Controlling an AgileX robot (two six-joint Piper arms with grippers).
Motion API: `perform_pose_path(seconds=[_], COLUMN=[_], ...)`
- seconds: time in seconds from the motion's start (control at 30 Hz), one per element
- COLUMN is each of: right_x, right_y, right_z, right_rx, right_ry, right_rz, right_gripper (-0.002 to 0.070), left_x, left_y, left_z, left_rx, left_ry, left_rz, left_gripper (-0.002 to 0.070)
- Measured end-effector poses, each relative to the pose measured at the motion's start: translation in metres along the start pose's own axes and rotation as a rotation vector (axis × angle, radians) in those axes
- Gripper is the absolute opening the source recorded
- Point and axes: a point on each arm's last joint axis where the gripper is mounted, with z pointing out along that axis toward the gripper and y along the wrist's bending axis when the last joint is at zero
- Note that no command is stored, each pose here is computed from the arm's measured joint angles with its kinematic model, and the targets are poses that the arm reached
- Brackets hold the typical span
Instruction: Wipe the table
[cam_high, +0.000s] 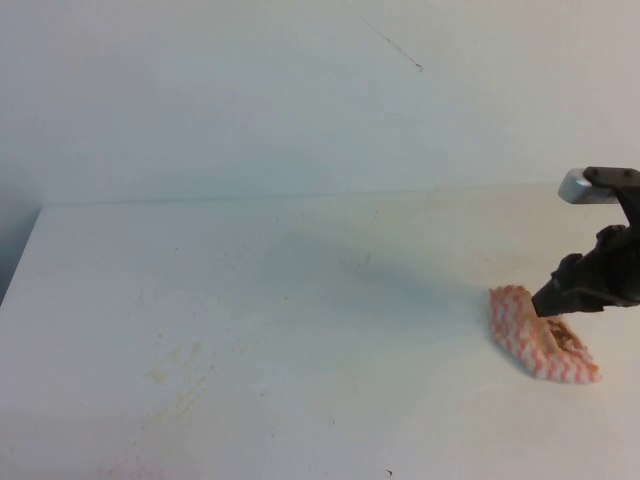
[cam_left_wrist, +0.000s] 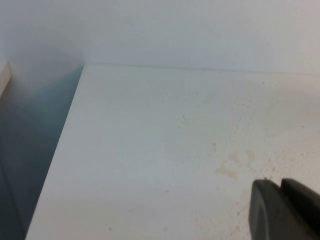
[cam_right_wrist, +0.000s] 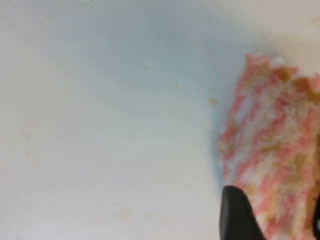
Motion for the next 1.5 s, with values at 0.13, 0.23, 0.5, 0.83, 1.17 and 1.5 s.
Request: perform_pose_path(seconds=[0.13, 0.23, 0.5, 0.83, 1.17, 1.5], right_x=[-0.001, -0.005, -0.011, 0.040, 0.114, 0.116], right_y=[0.007, 0.015, 0.057, 0.108, 0.119, 0.123], right_z=[-0.004, -0.019, -0.097, -0.212, -0.223, -0.218], right_rx=[-0.051, -0.053, -0.009, 0.279, 0.375, 0.281], right_ry=[-0.007, -0.046, -0.249, -0.573, -0.700, -0.731], right_rz=[-0.021, -0.046, -0.160, -0.168, -0.063, 0.008], right_gripper=[0.0282, 0.0127, 0.0009, 0.0006, 0.0006, 0.0001], left_x=[0.000, 0.000, 0.000, 0.000, 0.000, 0.000], left_y=[0.000, 0.000, 0.000, 0.000, 0.000, 0.000], left_z=[0.000, 0.000, 0.000, 0.000, 0.000, 0.000], left_rx=[0.000, 0.000, 0.000, 0.000, 0.000, -0.001], left_ry=[0.000, 0.000, 0.000, 0.000, 0.000, 0.004], left_rz=[0.000, 0.000, 0.000, 0.000, 0.000, 0.000], left_gripper=[0.0000, 0.0000, 0.0000, 0.0000, 0.0000, 0.0000])
